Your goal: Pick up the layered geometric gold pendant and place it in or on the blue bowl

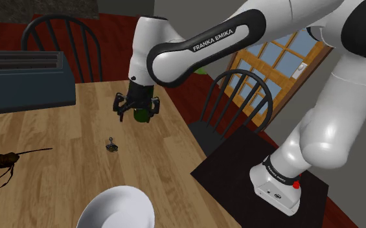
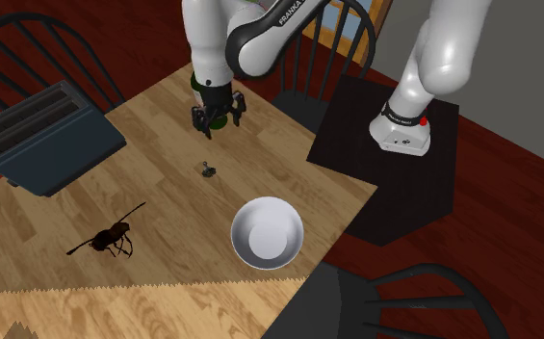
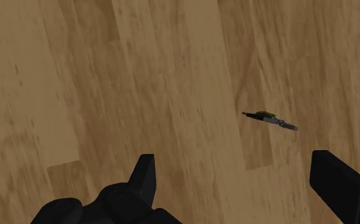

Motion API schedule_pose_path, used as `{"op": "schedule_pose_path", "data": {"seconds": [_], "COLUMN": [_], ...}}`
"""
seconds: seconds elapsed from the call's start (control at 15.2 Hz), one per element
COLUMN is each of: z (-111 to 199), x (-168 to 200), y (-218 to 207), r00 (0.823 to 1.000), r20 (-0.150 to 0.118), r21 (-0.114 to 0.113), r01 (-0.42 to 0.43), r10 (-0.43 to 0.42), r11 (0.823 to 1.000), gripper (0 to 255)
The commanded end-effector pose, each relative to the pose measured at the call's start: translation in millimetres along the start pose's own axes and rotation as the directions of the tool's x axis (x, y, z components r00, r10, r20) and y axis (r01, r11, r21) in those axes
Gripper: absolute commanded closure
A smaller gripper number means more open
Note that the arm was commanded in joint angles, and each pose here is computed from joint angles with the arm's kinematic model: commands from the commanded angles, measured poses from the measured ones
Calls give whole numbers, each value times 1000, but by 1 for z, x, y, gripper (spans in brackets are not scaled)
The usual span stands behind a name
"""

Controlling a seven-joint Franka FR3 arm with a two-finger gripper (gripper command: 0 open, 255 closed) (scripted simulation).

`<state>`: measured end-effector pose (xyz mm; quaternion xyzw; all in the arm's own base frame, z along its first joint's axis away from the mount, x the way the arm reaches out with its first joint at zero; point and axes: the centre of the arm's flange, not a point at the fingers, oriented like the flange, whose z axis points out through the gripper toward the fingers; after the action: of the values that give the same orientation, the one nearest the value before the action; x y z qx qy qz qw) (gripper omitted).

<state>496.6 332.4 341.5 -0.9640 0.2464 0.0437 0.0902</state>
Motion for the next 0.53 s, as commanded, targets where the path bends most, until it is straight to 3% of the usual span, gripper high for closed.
{"op": "schedule_pose_path", "data": {"seconds": [0.0,0.46], "z": [18,69], "x": [7,19], "y": [-20,-72], "r00": [1000,997], "r20": [9,31], "r21": [0,-1], "r01": [-20,-68], "r10": [20,68], "r11": [1000,998], "gripper": [0,0]}}
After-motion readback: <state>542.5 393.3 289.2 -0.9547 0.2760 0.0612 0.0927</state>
